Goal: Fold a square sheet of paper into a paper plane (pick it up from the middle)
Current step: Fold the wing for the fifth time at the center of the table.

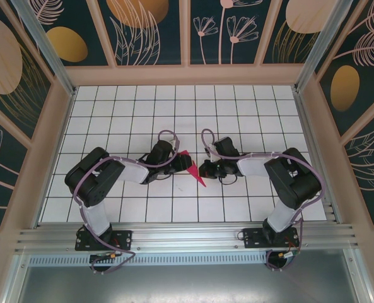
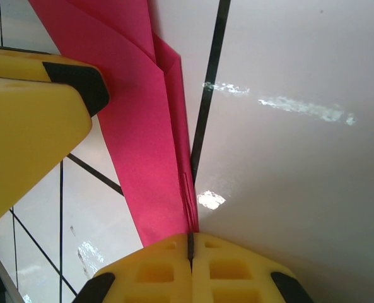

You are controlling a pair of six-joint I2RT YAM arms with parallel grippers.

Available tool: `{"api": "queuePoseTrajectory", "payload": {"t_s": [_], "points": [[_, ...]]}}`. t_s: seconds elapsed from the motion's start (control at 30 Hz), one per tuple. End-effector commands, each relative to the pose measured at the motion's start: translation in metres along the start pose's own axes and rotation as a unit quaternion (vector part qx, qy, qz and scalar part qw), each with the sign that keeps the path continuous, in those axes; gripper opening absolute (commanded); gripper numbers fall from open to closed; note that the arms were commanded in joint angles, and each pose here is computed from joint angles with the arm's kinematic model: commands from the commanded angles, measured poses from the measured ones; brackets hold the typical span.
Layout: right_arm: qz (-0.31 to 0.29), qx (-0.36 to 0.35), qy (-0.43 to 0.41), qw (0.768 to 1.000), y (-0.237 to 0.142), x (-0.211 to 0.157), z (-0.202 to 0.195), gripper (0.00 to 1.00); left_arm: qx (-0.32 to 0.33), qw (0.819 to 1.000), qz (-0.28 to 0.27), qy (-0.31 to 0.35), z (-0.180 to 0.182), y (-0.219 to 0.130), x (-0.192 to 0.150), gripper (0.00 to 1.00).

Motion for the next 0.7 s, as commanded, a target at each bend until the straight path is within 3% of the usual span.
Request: {"api": "queuePoseTrajectory", "payload": {"t_s": [0.0,0.1,0.33,0.5,0.67], "points": [[0.056,-0.142,0.013,0.988,0.019,-0.040,-0.053,0.00,0.016,1.000,-0.006,0.005,0.011,0.005,0.005,0.38],[0.042,-0.137,0.008,0.990,0.014,-0.036,-0.048,0.02,0.014,1.000,0.000,0.004,0.010,0.006,0.005,0.38],[-0.037,-0.058,-0.027,0.997,-0.020,0.002,0.005,0.13,0.016,1.000,0.019,-0.002,0.014,0.009,-0.001,0.38],[-0.047,0.035,-0.053,0.997,-0.033,0.008,0.041,0.08,0.015,1.000,0.026,-0.006,0.015,0.011,-0.003,0.38],[-0.032,0.043,-0.048,0.997,-0.025,0.005,0.039,0.03,0.013,0.999,0.028,-0.007,0.014,0.012,-0.003,0.37]]}}
Point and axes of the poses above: each hand's point on the last joint's axis, 136 mm out from that joint toward the fingers, its own y axis out along the fingers, its own z axis along the line the jaws close on, x = y × z, the point moved 4 cm from there along -y, back along the fingers, and after that the axes turned 2 degrees about -y, right-handed, at the moved point
